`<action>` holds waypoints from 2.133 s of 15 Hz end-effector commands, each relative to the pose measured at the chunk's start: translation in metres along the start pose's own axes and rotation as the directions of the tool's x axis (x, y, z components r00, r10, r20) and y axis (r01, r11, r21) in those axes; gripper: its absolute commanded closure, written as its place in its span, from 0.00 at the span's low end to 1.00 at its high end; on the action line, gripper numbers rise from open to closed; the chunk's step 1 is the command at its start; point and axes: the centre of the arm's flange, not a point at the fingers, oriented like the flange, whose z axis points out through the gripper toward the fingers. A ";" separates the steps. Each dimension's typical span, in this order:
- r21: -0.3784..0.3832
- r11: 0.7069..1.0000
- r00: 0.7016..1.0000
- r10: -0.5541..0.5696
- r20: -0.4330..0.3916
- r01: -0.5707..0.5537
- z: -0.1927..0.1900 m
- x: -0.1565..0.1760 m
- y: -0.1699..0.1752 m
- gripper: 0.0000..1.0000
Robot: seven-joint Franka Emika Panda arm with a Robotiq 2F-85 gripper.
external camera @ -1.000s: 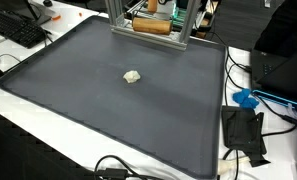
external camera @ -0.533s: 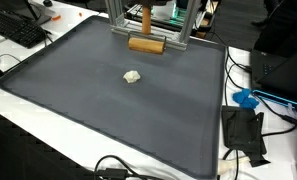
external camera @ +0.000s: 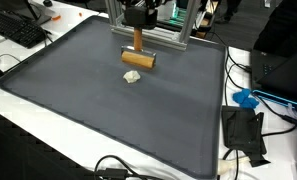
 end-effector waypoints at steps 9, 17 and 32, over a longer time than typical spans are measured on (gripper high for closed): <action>-0.062 0.998 0.997 0.019 0.073 -0.015 0.053 0.028 0.010 0.66; -0.068 0.996 0.995 0.061 0.073 -0.056 0.071 0.030 0.014 0.66; -0.054 0.988 0.974 0.153 0.169 -0.146 0.073 0.015 0.016 0.66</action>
